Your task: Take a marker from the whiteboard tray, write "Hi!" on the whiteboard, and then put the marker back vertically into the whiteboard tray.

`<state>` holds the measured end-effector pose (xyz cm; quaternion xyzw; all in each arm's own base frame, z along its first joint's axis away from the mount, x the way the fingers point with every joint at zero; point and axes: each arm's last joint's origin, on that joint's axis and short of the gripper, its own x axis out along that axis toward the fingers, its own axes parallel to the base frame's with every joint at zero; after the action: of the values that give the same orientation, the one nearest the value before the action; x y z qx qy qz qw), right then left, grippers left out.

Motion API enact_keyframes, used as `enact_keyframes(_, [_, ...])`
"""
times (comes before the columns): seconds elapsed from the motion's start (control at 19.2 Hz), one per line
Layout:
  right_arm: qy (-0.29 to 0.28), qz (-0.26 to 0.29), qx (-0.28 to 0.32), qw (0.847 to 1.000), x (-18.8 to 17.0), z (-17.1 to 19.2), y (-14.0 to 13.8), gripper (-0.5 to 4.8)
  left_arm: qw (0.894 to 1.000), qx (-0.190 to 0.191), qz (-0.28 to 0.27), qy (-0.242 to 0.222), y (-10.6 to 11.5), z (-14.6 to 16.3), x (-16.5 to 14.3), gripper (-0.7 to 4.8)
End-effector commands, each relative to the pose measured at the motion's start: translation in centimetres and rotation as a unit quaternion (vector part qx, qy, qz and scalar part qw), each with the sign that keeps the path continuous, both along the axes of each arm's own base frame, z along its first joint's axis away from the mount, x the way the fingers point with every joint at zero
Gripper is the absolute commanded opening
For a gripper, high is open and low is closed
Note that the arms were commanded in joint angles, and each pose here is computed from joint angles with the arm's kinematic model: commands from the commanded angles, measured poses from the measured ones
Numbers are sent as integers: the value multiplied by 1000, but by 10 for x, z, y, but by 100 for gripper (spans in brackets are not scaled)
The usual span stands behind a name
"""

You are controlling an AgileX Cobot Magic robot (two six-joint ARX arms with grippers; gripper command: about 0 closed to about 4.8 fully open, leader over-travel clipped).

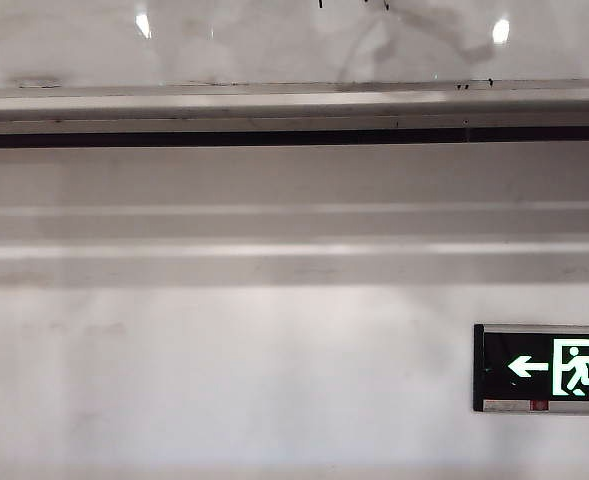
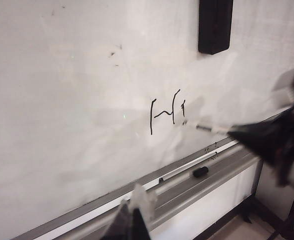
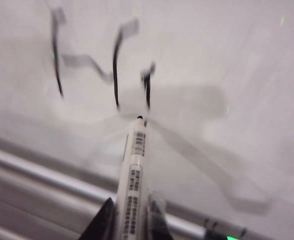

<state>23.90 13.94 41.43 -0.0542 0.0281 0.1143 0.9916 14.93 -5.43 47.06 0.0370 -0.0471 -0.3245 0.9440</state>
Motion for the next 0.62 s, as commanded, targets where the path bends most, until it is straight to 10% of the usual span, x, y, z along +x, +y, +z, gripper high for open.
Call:
enact_keyframes(0.05, [-64,4,35,997,-12,22,-7,-5,1000,-4,-2,-14,1,4,-2,-6])
enact_keyframes(0.62, [-90,15,21,996,-1,20,-1,-5,1000,-4,-2,-14,1,4,-2,-6])
